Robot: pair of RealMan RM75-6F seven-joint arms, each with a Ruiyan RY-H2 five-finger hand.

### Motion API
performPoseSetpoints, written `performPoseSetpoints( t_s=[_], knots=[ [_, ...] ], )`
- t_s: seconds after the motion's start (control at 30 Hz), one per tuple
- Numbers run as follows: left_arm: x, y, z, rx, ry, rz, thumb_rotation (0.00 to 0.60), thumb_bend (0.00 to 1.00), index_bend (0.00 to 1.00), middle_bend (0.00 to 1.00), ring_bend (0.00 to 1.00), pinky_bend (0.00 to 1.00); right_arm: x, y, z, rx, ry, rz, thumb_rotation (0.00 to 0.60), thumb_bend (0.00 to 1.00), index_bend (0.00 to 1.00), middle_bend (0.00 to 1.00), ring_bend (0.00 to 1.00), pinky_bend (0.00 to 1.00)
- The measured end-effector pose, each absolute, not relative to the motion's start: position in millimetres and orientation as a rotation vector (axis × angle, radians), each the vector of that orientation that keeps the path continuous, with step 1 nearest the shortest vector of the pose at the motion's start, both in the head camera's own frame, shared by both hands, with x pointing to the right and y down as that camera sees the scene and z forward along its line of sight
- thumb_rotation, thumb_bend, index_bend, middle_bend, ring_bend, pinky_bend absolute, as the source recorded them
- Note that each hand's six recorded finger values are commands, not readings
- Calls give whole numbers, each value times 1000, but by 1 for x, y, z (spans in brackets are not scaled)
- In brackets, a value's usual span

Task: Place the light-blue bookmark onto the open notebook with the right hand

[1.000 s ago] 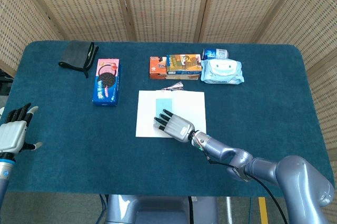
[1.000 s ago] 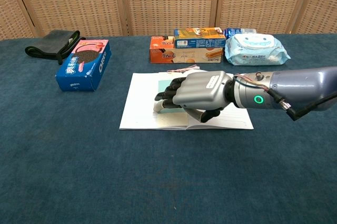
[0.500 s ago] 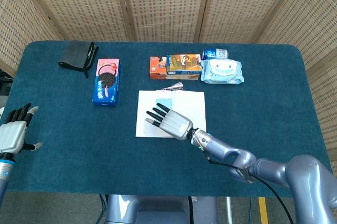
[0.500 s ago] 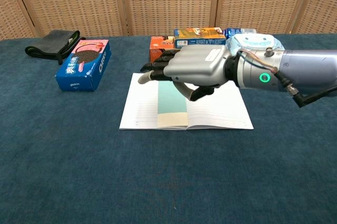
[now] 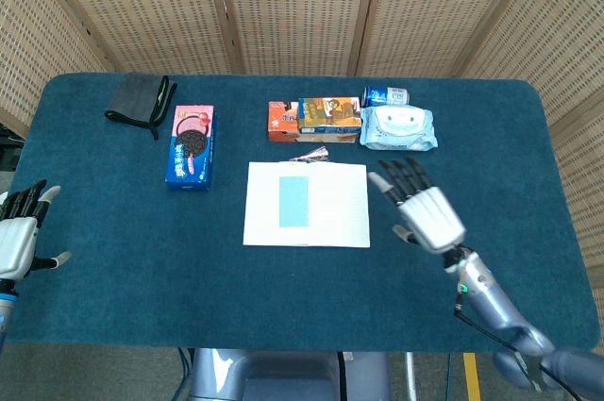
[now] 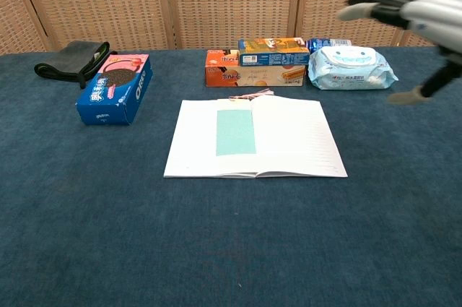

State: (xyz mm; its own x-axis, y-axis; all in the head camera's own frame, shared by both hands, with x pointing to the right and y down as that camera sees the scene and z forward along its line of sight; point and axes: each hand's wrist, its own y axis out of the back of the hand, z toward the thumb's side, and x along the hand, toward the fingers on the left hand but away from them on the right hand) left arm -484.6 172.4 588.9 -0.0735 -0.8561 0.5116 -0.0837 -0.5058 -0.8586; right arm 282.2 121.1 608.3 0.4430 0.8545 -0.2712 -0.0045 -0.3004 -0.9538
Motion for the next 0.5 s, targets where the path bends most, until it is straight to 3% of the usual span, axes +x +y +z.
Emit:
performPoseSetpoints(
  t_s=[0.2, 0.5],
  knots=[
    [-484, 182, 583, -1599, 1030, -1612, 600, 0, 0, 0, 0, 0, 377, 165, 594, -1587, -1036, 1266, 600, 0, 0, 0, 0, 0],
    [-479, 195, 576, -1607, 1022, -1576, 600, 0, 0, 0, 0, 0, 423, 212, 573, -1500, -1212, 1367, 600, 1, 0, 0, 0, 0]
  ],
)
